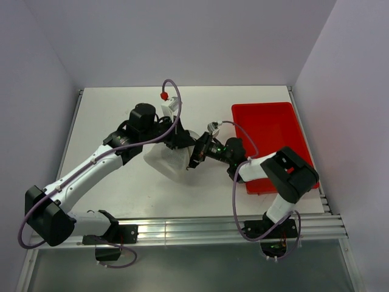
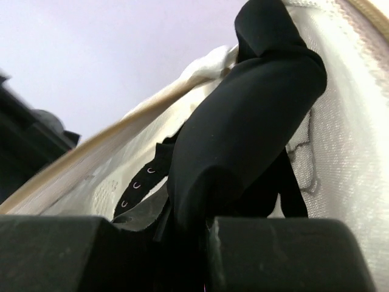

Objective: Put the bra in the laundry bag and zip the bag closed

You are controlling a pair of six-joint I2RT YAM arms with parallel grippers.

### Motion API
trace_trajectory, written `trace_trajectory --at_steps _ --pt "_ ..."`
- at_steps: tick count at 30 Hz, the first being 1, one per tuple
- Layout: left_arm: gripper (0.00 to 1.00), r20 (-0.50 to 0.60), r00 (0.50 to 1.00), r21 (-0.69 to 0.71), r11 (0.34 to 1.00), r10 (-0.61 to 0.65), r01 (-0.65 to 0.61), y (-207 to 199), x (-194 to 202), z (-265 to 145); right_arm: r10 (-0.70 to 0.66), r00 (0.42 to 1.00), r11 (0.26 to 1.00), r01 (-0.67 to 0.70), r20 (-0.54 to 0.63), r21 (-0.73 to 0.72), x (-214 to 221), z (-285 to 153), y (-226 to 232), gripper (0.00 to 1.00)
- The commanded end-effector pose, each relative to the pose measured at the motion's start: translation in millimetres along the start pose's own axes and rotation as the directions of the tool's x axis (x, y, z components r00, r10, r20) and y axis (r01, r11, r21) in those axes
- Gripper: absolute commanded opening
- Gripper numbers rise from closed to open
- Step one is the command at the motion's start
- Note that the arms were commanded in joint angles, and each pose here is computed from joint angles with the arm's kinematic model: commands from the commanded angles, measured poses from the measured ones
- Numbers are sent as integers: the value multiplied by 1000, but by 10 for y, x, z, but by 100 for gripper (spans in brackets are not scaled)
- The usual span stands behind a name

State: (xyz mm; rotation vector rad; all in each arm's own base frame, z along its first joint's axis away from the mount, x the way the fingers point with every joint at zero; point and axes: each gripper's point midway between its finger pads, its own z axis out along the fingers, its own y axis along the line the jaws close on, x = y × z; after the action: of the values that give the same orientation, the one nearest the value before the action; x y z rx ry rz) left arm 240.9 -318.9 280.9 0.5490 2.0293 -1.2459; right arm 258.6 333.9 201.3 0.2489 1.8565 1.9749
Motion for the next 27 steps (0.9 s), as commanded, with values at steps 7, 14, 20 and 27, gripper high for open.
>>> trace_trajectory --at_steps 7,14,20,27 --pt "0 19 993 181 976 116 -118 -313 -96 -17 -280 956 868 211 -90 -449 332 -177 990 0" --pt "0 10 991 62 989 134 -134 -76 -47 -11 -368 927 812 285 -69 -510 418 -352 1262 0" --pt "0 76 984 -195 970 161 -144 265 -226 -170 -407 911 786 313 -65 -533 445 -476 1377 0" --pt "0 146 973 -323 938 176 -121 462 -491 -128 -450 893 768 371 -27 -521 420 -652 1512 0"
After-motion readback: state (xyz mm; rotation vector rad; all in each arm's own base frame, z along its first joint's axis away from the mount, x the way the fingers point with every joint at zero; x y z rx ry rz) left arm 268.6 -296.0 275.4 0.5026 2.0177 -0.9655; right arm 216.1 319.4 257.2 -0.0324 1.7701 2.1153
